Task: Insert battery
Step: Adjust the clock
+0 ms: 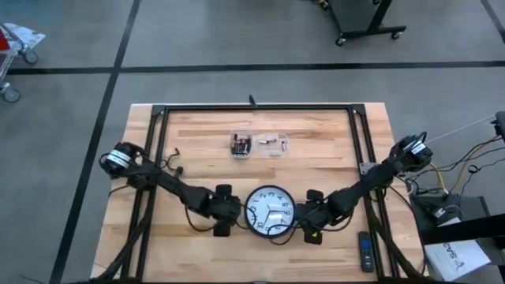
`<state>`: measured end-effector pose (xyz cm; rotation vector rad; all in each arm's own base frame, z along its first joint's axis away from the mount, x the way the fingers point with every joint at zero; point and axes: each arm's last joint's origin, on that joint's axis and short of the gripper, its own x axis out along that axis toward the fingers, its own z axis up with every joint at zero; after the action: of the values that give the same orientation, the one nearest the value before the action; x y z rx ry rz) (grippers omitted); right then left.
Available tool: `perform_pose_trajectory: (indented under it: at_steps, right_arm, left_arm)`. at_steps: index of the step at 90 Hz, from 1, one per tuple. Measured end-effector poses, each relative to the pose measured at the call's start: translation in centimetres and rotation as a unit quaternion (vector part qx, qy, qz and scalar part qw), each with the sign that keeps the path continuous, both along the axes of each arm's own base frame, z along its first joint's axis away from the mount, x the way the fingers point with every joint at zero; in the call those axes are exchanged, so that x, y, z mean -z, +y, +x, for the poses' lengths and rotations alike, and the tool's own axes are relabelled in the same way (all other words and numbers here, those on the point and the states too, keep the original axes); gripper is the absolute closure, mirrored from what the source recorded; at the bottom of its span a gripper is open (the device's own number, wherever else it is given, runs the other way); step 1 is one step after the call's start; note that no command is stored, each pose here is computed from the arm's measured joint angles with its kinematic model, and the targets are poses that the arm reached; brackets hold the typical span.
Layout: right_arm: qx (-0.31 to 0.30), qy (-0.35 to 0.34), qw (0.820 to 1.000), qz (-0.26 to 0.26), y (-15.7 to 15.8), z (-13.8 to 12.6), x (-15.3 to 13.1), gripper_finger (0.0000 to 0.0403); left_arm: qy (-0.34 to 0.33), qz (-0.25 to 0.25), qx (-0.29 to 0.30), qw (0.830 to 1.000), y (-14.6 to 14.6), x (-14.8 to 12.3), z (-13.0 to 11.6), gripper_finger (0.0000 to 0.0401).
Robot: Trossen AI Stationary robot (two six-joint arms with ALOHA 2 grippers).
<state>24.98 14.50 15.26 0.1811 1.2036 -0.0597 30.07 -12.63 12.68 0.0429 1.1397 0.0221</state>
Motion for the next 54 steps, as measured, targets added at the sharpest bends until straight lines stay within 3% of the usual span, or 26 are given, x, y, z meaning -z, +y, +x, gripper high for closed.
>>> perform_pose_trajectory:
  at_steps: [27, 54]
  right_arm:
    - [-0.009, -0.038, 0.999, -0.033, 0.6, 1.5, 2.1, 0.0208]
    - [0.004, -0.067, 0.997, -0.041, 0.5, 1.7, 1.1, 0.0185]
  left_arm:
    - [-0.029, -0.02, -0.002, 0.999, -0.2, -0.3, 0.3, 0.0201]
    - [-0.026, -0.014, 0.007, 1.0, -0.1, -0.3, 0.3, 0.0204]
